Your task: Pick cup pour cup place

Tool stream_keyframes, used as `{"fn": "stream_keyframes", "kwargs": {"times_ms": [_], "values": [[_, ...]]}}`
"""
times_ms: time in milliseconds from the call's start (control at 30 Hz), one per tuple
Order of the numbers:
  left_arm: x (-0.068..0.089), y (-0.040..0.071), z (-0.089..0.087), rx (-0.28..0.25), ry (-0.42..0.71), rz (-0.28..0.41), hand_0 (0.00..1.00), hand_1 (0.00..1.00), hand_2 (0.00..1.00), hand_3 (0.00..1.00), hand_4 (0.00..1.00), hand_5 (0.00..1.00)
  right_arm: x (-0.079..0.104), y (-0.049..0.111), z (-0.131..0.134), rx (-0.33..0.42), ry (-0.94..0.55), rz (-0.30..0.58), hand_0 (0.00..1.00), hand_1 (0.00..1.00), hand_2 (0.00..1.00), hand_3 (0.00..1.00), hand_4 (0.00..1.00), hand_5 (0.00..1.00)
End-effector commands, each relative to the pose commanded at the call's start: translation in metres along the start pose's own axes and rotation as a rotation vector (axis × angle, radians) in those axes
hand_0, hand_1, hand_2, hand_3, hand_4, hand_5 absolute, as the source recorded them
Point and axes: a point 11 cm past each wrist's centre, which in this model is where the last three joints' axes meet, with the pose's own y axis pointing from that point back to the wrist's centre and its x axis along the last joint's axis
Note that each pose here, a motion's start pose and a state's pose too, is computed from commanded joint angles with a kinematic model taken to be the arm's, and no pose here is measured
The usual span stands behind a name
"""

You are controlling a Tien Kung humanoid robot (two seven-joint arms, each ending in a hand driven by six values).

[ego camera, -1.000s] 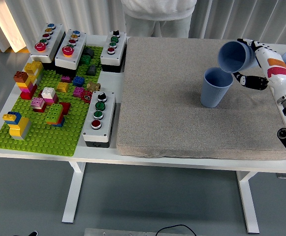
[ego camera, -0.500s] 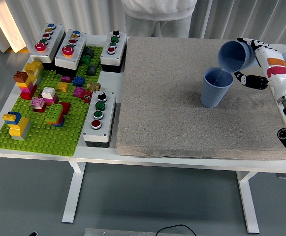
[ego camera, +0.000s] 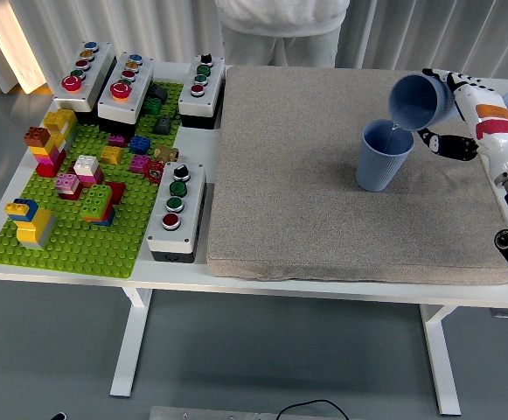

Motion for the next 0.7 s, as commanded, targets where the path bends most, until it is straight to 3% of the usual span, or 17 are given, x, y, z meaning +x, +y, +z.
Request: {"fn": "stream_keyframes", "kwargs": {"times_ms": [700], "values": [[0.0002, 0.0003, 0.0023, -0.004, 0.001, 0.001, 0.743, 0.777, 0.837, 0.664, 0.545, 0.931, 0.0028, 0.0005, 0.0071, -0.017, 0.025, 0.002, 0.808, 0.641, 0.538, 0.606, 0.544, 0.002]]}}
